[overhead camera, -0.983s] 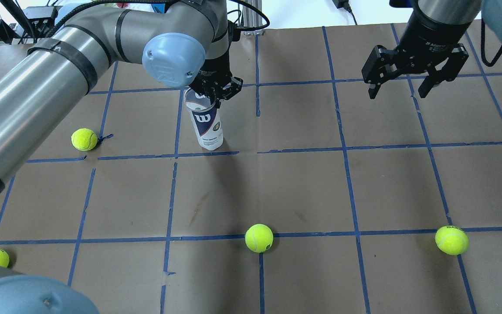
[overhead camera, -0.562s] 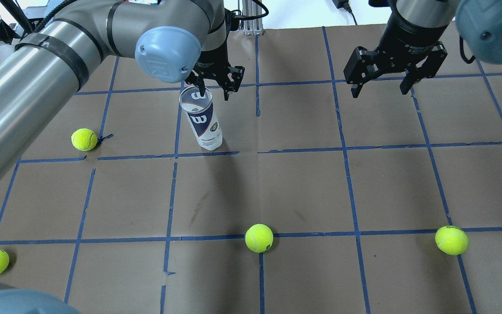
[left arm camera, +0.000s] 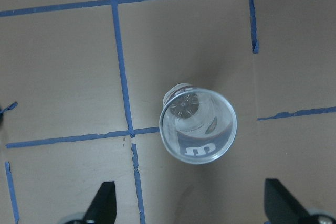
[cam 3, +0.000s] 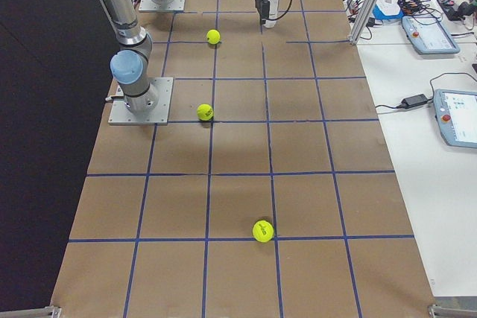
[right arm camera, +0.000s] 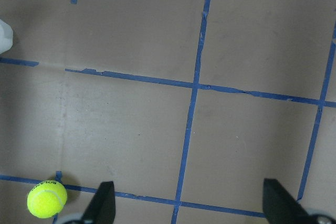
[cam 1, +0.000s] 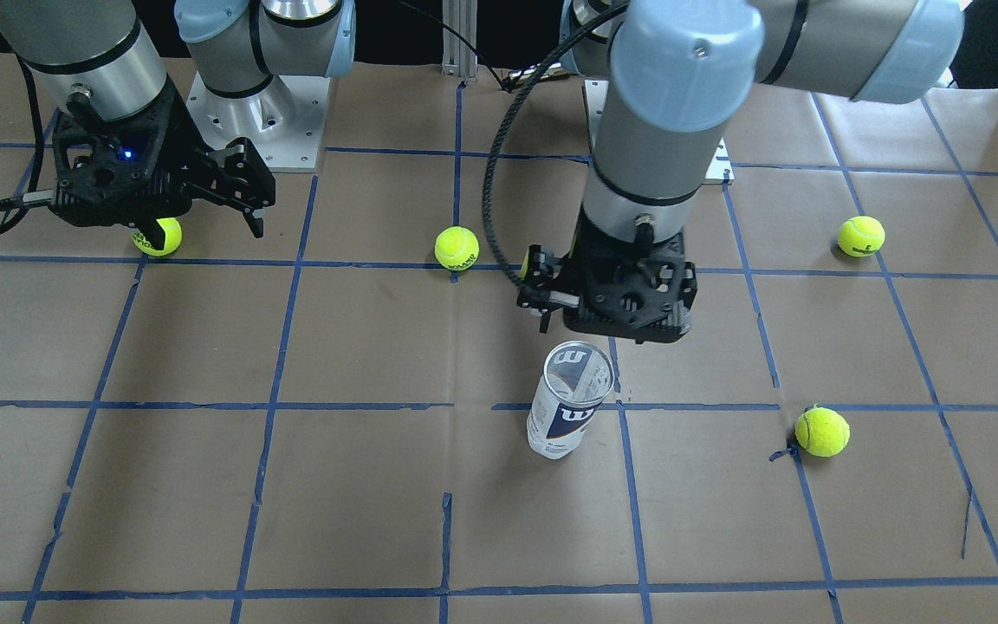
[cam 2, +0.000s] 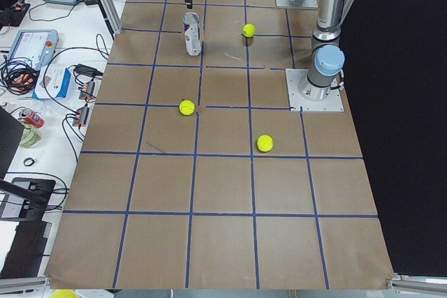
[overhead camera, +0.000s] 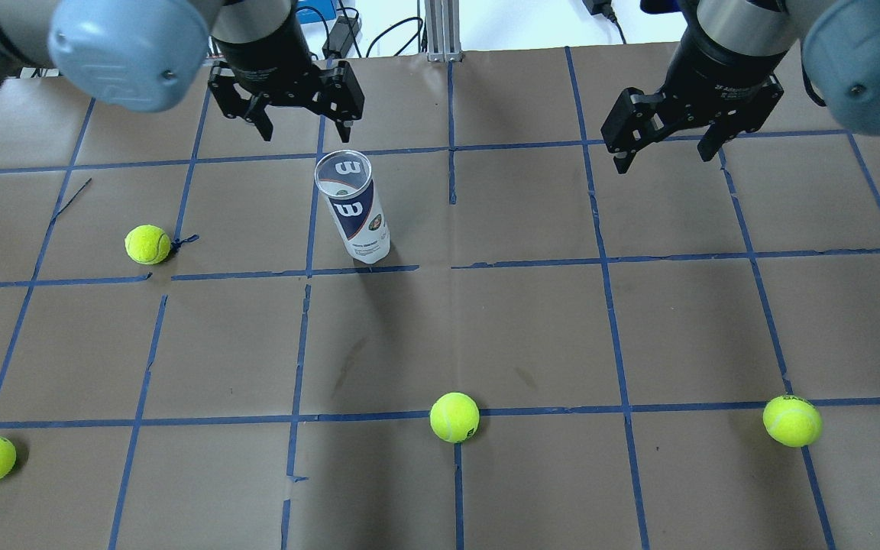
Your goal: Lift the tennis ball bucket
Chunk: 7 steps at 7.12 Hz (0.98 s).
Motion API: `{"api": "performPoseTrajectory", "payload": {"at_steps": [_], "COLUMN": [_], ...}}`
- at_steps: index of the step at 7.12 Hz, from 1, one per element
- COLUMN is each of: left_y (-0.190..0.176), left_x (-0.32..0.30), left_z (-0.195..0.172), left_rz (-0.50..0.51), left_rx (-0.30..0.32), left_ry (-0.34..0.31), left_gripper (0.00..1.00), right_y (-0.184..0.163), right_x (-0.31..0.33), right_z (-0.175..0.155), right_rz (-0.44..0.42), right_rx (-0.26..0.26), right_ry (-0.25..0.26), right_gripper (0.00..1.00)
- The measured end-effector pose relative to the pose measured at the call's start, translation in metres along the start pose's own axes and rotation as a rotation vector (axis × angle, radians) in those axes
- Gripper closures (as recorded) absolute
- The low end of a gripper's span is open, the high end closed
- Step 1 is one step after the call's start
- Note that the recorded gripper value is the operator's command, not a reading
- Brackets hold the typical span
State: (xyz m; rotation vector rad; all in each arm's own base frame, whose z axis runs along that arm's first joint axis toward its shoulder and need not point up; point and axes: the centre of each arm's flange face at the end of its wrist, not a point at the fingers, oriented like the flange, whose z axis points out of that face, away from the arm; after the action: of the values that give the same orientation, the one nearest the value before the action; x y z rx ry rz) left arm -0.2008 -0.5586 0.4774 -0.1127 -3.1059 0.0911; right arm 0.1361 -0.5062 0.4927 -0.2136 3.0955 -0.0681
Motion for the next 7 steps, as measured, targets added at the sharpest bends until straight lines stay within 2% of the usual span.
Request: {"api": "performPoseTrajectory", "payload": {"at_steps": [1,3,7], "left_y": [0.020,0.044,0.049], "left_x": [-0.014,-0.025,-0.042], "left_z": [-0.009,-0.015,-0.019], "left_rz": [-0.021,-0.041,-0.073], "left_rx": [0.003,0.009,0.009], "left_ry": [0.009,0.009,-0.011], "left_gripper": [0.00,0.00,0.00], "right_y": [-0.004,-0.010,-0.010], "right_x": [0.003,0.010,0.011], "right_z": [-0.004,-0.004,-0.001], "right_rz": [0.027,0.079,0.091], "right_rx": [0.018,0.019,0.006], "right_ry": [0.002,0.010,0.014], "right_gripper": [0.00,0.00,0.00]}}
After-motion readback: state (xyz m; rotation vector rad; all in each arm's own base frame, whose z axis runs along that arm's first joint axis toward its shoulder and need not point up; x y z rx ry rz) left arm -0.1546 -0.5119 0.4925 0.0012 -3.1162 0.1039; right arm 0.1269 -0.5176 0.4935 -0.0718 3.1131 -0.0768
